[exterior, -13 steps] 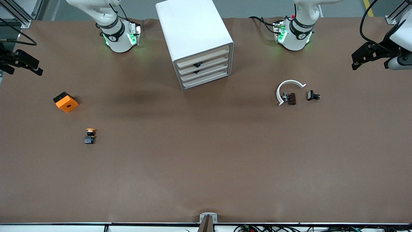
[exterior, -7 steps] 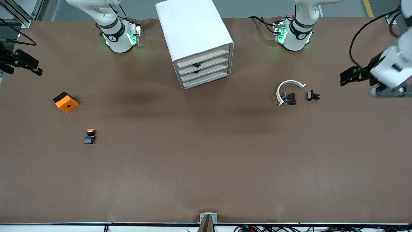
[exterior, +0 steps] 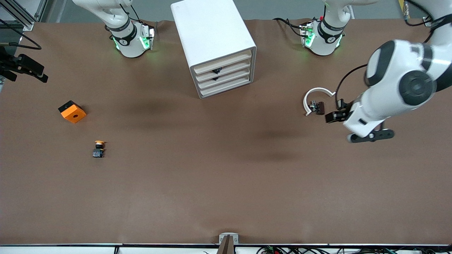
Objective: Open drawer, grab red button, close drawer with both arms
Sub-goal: 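Move the left gripper toward the white cabinet's drawer handle, then grasp the drawer handle with the left gripper, then pull the drawer open with the left gripper while the right gripper approaches, then withdraw the left gripper while the right gripper reaches into the drawer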
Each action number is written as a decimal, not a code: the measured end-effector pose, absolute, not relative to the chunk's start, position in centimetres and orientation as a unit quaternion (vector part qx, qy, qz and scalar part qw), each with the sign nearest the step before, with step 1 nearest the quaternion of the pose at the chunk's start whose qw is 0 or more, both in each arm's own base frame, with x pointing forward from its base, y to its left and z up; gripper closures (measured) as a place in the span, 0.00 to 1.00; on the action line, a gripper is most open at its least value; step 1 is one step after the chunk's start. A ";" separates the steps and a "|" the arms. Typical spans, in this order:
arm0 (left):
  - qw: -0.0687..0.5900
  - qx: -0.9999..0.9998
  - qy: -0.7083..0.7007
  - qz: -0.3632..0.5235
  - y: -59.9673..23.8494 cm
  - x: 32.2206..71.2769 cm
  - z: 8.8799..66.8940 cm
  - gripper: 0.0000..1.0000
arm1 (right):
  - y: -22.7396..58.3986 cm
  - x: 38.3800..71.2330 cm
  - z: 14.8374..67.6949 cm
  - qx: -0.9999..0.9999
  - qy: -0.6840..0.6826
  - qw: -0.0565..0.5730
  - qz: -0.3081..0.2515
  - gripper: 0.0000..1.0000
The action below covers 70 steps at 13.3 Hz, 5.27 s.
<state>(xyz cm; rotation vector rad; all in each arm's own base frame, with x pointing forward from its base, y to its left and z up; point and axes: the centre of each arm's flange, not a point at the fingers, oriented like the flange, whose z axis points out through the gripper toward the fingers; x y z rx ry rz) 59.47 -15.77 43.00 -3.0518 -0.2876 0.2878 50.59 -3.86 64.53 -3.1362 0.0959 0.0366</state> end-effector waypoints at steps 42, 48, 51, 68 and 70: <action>0.384 -0.483 -0.650 0.443 -49.4 40.4 20.3 0.70 | -4.5 56.8 56.3 -0.996 0.042 -0.001 0.077 0.00; 0.387 -0.474 -0.651 0.450 -48.7 41.0 19.4 0.91 | -2.7 57.1 56.5 -0.994 0.079 0.011 0.069 0.00; 0.374 -0.464 -0.664 0.452 -47.1 43.2 19.6 0.91 | 2.8 57.1 56.5 -0.990 0.124 0.014 0.071 0.00; 0.199 -0.421 -0.758 0.456 -40.4 56.6 23.6 0.43 | 36.2 50.3 51.5 -0.956 0.289 0.014 0.042 0.00; 0.177 -0.422 -0.768 0.448 -39.4 58.4 24.9 0.24 | 38.6 49.5 50.3 -0.955 0.296 0.007 0.032 0.00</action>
